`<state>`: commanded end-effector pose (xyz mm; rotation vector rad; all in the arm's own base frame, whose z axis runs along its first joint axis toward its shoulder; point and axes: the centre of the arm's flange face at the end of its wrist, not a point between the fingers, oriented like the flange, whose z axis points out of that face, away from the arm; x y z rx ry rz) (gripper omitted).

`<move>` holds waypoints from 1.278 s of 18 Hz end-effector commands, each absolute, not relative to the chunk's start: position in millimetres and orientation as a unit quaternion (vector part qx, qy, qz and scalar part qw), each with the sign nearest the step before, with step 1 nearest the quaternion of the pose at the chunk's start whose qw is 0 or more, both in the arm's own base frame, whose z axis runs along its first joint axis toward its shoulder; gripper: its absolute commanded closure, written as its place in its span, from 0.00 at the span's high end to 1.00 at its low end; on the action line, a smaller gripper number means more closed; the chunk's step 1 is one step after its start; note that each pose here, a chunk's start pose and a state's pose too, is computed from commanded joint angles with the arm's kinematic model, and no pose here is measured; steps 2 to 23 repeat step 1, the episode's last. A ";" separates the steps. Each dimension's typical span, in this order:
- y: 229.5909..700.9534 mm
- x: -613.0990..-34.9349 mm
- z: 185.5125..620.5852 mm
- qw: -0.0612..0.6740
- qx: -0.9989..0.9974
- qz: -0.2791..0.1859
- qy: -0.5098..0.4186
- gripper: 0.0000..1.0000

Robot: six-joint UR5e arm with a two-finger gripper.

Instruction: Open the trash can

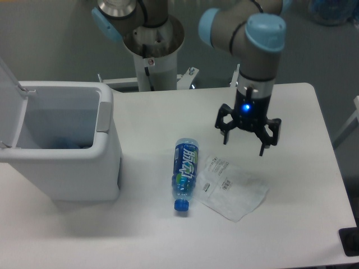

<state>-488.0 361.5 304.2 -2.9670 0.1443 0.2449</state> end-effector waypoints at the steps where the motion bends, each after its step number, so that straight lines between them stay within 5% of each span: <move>1: 359.4 -493.1 300.2 0.061 -0.993 0.087 0.050 1.00; 23: 359.4 -493.1 300.2 0.061 -0.993 0.087 0.050 1.00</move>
